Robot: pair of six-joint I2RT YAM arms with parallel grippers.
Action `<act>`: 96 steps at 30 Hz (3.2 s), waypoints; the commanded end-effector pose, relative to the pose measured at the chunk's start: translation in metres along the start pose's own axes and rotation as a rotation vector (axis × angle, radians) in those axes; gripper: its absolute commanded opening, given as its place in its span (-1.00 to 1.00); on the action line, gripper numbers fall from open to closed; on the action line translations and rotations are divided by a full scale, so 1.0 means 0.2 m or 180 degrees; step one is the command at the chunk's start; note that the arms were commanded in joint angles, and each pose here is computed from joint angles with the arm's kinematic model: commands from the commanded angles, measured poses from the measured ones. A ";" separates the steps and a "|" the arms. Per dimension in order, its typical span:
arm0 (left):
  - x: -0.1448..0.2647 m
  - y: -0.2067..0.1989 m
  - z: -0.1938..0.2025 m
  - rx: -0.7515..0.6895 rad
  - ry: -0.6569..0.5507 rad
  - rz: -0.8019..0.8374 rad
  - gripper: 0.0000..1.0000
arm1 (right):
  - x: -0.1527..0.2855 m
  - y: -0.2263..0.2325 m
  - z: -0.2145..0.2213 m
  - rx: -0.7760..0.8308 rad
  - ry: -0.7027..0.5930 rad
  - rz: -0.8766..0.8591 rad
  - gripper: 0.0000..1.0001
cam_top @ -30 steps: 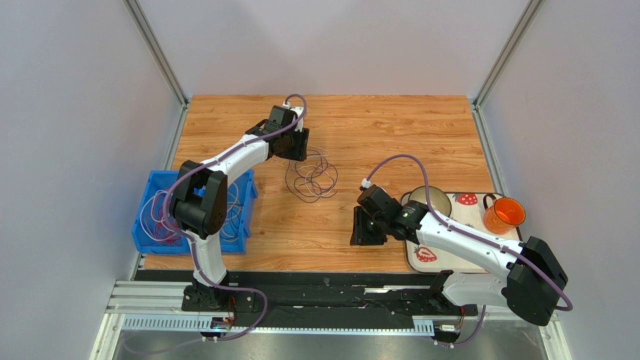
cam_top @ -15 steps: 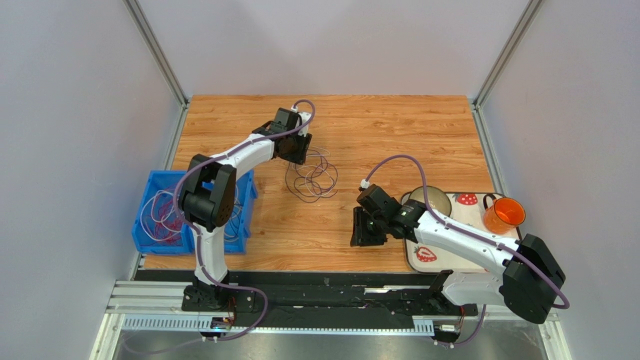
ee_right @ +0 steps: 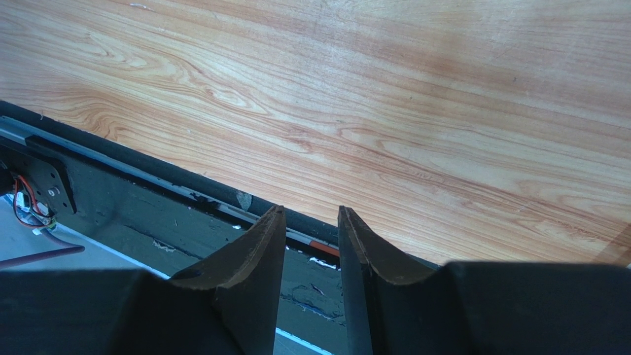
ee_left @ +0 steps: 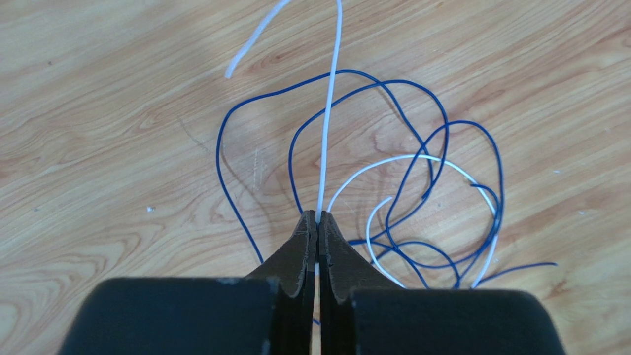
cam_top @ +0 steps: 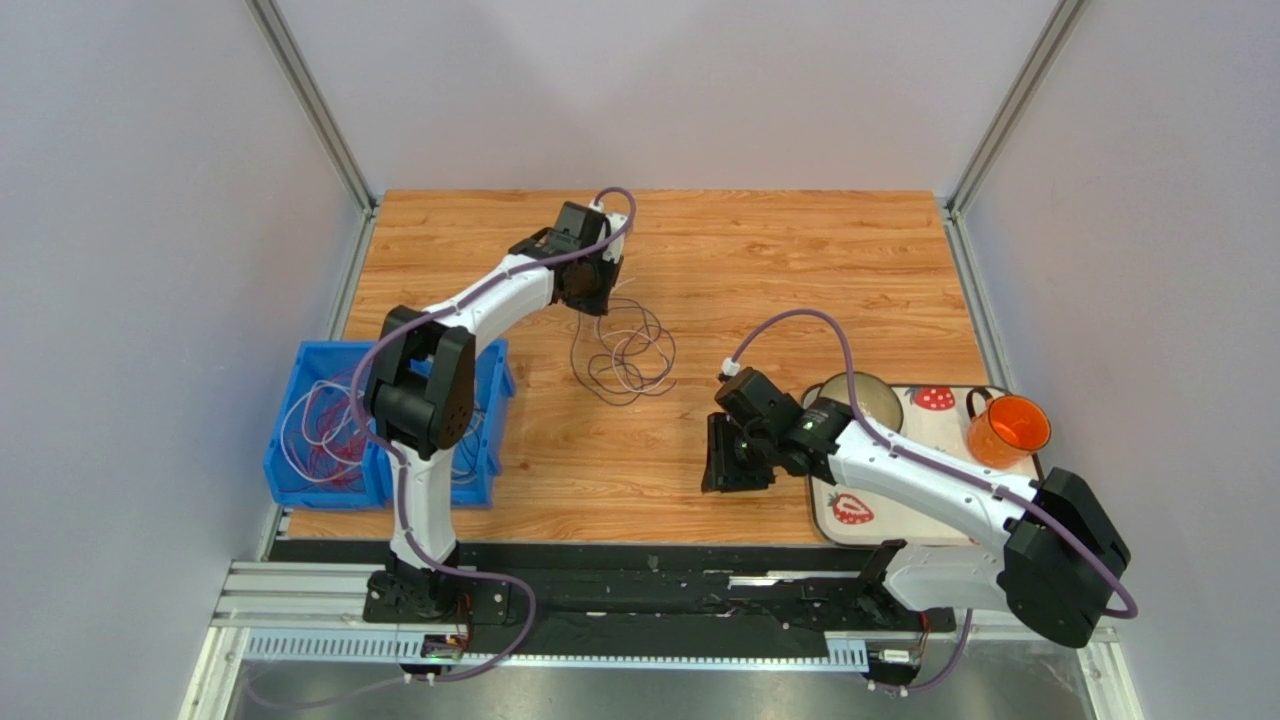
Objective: Untangle the cables
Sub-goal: Pick up the cable at the center of the board, then place the cable in the bin.
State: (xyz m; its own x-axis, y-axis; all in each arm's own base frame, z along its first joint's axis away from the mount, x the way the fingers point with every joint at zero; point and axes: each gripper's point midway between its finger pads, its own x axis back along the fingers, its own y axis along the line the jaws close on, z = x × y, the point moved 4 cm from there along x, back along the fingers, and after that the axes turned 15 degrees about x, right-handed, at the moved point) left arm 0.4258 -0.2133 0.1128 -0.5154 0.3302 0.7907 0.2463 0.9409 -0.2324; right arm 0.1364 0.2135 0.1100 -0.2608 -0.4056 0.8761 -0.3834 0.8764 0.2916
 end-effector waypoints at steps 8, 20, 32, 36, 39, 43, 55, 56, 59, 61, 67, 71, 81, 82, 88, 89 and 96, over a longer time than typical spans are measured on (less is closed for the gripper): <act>1.22 -0.35 -0.64 0.0059 -0.1562 0.0507 -1.00 | 0.08 0.03 -0.05 -0.0014 -0.0258 -0.0115 -0.28; 1.70 -0.40 -0.62 0.0097 -0.2289 0.0715 -1.00 | 0.15 0.01 0.00 -0.0189 -0.0382 -0.0185 -0.28; 1.04 -0.26 0.08 0.0696 -0.1026 0.0780 -1.00 | 0.19 -0.02 0.03 -0.0226 -0.0414 -0.0144 -0.28; 1.01 -0.25 0.21 0.0709 -0.0810 0.0756 -1.00 | 0.19 -0.01 0.02 -0.0225 -0.0424 -0.0156 -0.28; 1.05 -0.23 0.26 0.0715 -0.0799 0.0711 -1.00 | 0.20 0.00 0.02 -0.0210 -0.0429 -0.0173 -0.28; 1.15 -0.19 0.30 0.0666 -0.0861 0.0606 -1.00 | 0.21 -0.01 0.02 -0.0218 -0.0453 -0.0173 -0.28; 1.52 -0.05 0.32 0.0546 -0.1288 0.0156 -1.00 | 0.22 -0.01 0.04 -0.0251 -0.0440 -0.0185 -0.28; 1.58 -0.04 0.32 0.0547 -0.1394 0.0155 -1.00 | 0.22 -0.01 0.03 -0.0255 -0.0449 -0.0198 -0.28; 1.70 -0.01 0.32 0.0535 -0.1580 0.0075 -1.00 | 0.22 0.00 0.03 -0.0249 -0.0444 -0.0215 -0.28; 1.76 0.01 0.33 0.0519 -0.1666 0.0015 -1.00 | 0.23 0.00 0.03 -0.0251 -0.0446 -0.0230 -0.28; 2.09 0.08 0.32 0.0518 -0.2215 -0.0155 -1.00 | 0.22 0.02 0.02 -0.0243 -0.0421 -0.0271 -0.28; 2.25 0.11 0.30 0.0517 -0.2505 -0.0211 -1.00 | 0.21 0.04 0.01 -0.0247 -0.0393 -0.0333 -0.28; 2.43 0.33 0.29 0.0548 -0.2861 -0.1297 -1.00 | 0.19 0.09 -0.02 -0.0285 -0.0334 -0.0413 -0.31; 2.43 0.34 0.29 0.0534 -0.2888 -0.1358 -1.00 | 0.19 0.09 -0.02 -0.0291 -0.0321 -0.0414 -0.31; 2.42 0.42 0.28 0.0412 -0.2888 -0.1850 -1.00 | 0.15 0.10 -0.03 -0.0300 -0.0282 -0.0446 -0.31; 2.42 0.44 0.28 0.0421 -0.2867 -0.1993 -1.00 | 0.14 0.10 -0.03 -0.0301 -0.0267 -0.0442 -0.31; 2.45 0.54 0.26 0.0440 -0.2896 -0.2706 -1.00 | 0.11 0.10 -0.04 -0.0222 -0.0234 -0.0427 -0.31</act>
State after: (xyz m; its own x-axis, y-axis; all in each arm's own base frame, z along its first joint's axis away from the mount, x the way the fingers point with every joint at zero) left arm 0.1548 0.0354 0.4367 -0.9297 -0.3518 0.1087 -0.3553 0.9347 -0.0134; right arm 0.1191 0.2102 0.1223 -0.2454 -0.4805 0.8420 -0.3216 0.8597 0.3969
